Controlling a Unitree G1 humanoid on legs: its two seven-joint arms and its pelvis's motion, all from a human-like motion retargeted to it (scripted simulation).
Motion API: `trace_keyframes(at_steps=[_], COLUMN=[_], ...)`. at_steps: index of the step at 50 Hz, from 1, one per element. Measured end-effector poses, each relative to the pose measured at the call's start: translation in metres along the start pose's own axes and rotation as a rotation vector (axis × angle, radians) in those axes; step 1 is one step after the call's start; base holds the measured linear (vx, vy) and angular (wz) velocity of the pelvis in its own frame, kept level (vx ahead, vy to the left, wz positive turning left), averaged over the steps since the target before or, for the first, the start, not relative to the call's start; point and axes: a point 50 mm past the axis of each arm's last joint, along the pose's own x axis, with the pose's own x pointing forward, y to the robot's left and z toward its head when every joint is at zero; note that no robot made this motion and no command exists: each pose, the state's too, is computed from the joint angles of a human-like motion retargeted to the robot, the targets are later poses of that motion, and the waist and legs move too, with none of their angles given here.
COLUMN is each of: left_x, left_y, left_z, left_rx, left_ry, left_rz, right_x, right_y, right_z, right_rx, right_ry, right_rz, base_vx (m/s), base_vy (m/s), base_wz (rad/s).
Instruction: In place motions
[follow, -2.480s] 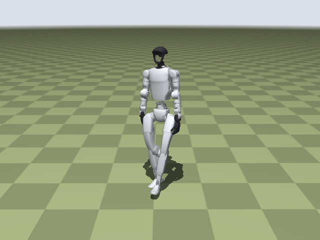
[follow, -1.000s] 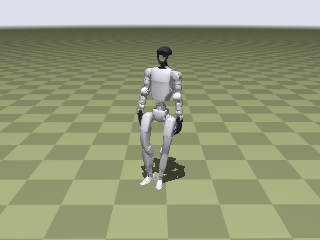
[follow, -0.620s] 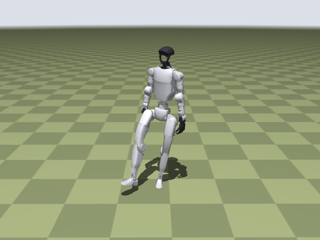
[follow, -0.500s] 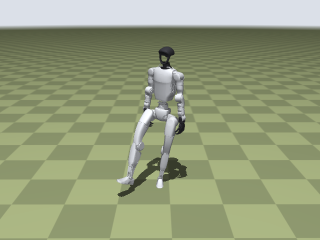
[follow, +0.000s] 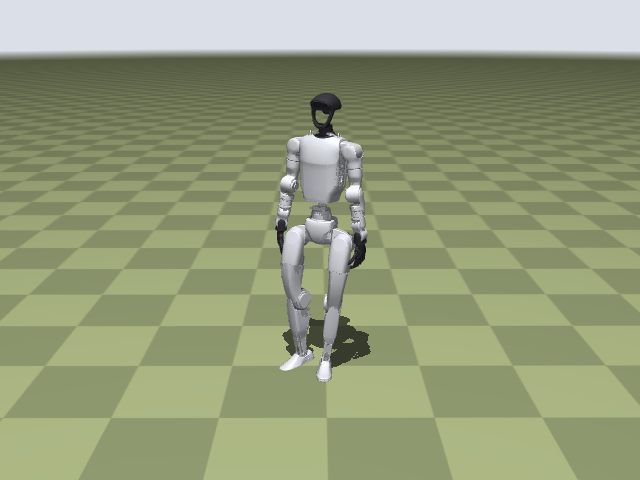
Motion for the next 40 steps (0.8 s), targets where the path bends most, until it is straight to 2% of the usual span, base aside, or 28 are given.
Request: trace_keyframes(at_steps=[5, 10, 17, 22, 32, 40], left_x=[0.002, 0.000, -0.002, -0.003, 0.000, 0.000], left_y=[-0.014, -0.011, -0.001, 0.000, -0.004, -0.009], left_z=[0.003, 0.010, 0.024, 0.025, 0.010, 0.021], left_rx=[-0.099, 0.037, 0.231, 0.255, 0.155, -0.094], left_ry=[-0.045, -0.019, -0.026, -0.030, -0.017, -0.140], left_rz=[-0.053, -0.035, 0.012, 0.012, -0.029, -0.048], right_x=[-0.004, -0.008, -0.005, -0.003, 0.000, 0.000], right_y=[-0.009, -0.014, -0.009, -0.007, 0.007, 0.010], right_z=[0.026, 0.049, 0.035, 0.015, -0.023, -0.030], right_rx=[0.014, 0.045, 0.042, -0.007, 0.066, 0.129], right_ry=[-0.087, -0.181, -0.130, -0.032, 0.112, 0.123], right_rz=[0.019, 0.028, 0.039, 0.044, 0.056, 0.085], base_vx=[-0.30, -0.28, -0.08, -0.11, -0.09, -0.14], base_vy=[0.03, 0.08, 0.06, 0.08, 0.10, 0.15], base_wz=[-0.04, 0.01, -0.02, 0.04, 0.17, -0.22])
